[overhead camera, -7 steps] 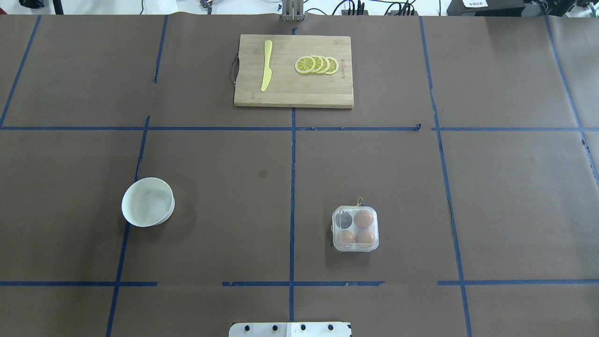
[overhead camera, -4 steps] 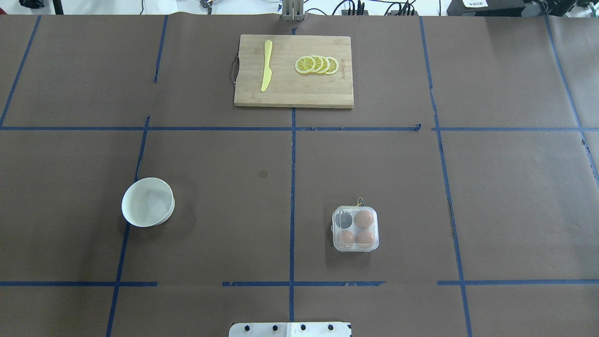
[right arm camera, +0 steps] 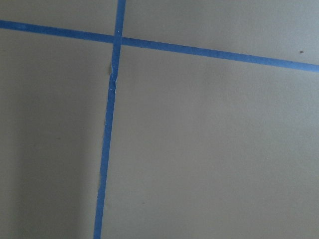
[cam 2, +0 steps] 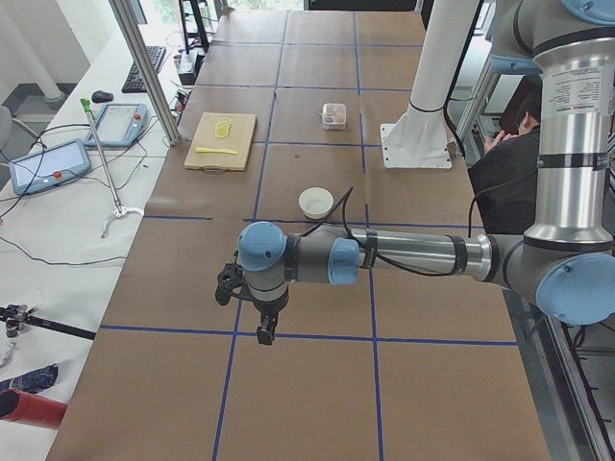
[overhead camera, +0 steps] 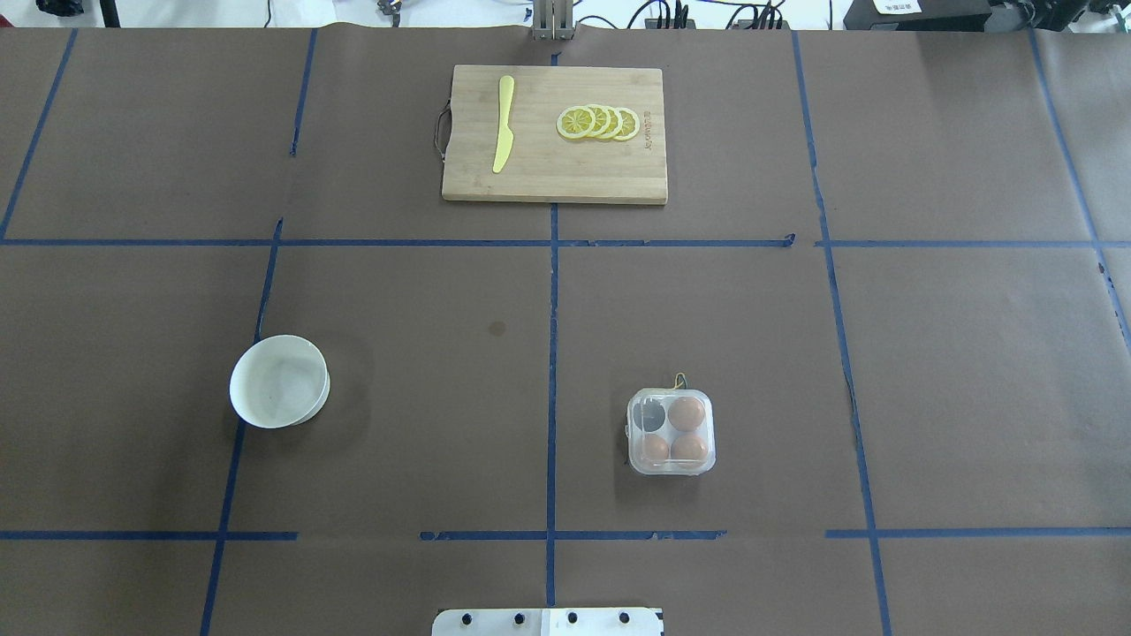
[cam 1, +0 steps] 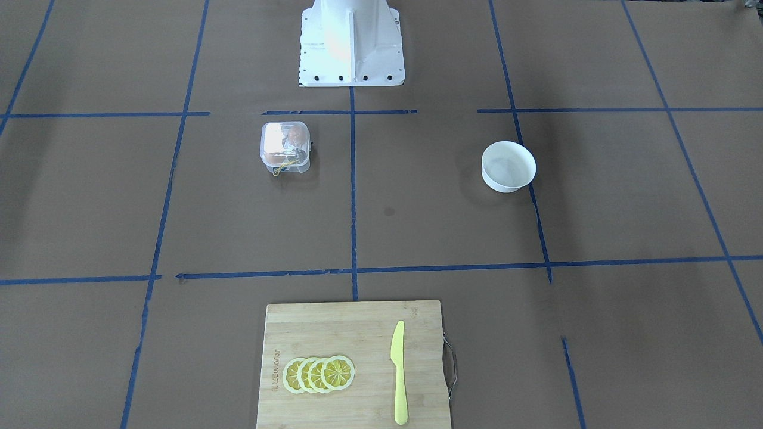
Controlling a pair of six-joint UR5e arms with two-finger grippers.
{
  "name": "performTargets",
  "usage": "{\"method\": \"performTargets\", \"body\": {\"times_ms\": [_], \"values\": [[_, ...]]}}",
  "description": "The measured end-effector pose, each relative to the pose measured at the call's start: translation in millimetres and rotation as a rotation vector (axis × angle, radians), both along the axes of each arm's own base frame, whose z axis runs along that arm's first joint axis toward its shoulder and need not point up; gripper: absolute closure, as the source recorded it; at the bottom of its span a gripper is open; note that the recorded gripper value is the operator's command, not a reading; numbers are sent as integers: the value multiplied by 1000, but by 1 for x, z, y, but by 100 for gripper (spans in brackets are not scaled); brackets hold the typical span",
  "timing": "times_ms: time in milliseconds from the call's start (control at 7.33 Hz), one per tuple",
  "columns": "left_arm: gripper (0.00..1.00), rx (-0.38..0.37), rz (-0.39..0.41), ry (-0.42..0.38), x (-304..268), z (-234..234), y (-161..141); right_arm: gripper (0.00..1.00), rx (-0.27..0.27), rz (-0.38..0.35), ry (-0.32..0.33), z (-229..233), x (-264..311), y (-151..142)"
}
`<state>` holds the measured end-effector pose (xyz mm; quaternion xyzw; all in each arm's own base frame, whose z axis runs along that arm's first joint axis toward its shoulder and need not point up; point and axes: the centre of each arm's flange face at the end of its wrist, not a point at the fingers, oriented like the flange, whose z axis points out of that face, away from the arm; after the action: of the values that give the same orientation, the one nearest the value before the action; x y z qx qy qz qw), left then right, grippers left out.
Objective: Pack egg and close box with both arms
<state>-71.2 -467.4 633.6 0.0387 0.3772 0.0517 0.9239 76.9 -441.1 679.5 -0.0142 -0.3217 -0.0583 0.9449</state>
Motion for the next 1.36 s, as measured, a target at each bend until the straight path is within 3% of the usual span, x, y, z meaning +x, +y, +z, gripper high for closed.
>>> {"method": "performTargets", "body": {"times_ms": [1364], "values": [[0, 5, 0, 0, 0, -2, -2, 0, -23, 0, -7, 11, -1, 3]]}}
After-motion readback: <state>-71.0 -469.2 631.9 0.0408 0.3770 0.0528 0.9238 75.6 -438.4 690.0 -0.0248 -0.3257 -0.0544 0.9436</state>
